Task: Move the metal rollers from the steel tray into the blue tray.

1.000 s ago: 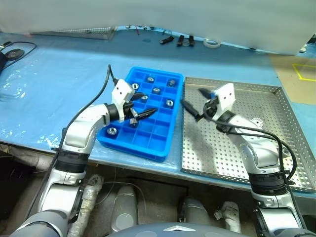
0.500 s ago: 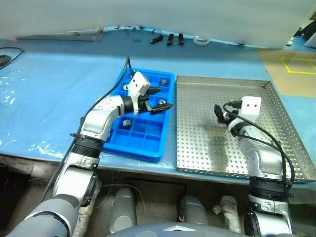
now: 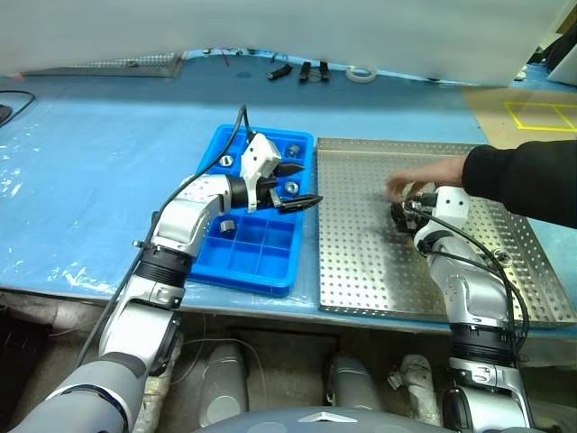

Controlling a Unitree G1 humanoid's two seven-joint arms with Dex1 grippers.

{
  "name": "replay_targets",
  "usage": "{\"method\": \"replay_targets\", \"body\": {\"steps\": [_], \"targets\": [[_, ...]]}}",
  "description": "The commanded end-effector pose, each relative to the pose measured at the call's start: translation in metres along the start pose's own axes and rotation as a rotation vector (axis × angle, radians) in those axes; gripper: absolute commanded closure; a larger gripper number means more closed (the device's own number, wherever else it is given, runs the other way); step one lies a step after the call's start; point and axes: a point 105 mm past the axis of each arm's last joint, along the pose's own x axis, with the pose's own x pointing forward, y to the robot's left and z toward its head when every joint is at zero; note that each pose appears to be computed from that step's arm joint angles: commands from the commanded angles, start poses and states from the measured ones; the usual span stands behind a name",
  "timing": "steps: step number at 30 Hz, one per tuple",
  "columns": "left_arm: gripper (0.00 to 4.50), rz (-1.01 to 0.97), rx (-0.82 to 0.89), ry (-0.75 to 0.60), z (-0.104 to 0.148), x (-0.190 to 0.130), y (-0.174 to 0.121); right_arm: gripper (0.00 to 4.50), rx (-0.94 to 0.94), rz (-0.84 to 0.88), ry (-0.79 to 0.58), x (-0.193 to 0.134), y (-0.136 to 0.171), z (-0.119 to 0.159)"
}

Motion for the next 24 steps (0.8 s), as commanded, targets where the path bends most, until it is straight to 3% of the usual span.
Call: {"method": "replay_targets", "body": {"steps": [1,16,24], "targets": [[0.04,-0.005,0.039,-0.026,0.012,-0.002,-0.002,0.00,0.000,0.017,-0.073,0.000,0.005,0.018],[0.04,-0.006,0.045,-0.016,0.010,-0.004,-0.002,0.00,0.018,0.065,-0.092,-0.004,0.013,0.023],[0.04,-0.013,0.045,-0.008,0.008,-0.003,-0.003,0.00,-0.010,0.303,-0.143,-0.025,0.046,0.039]]}}
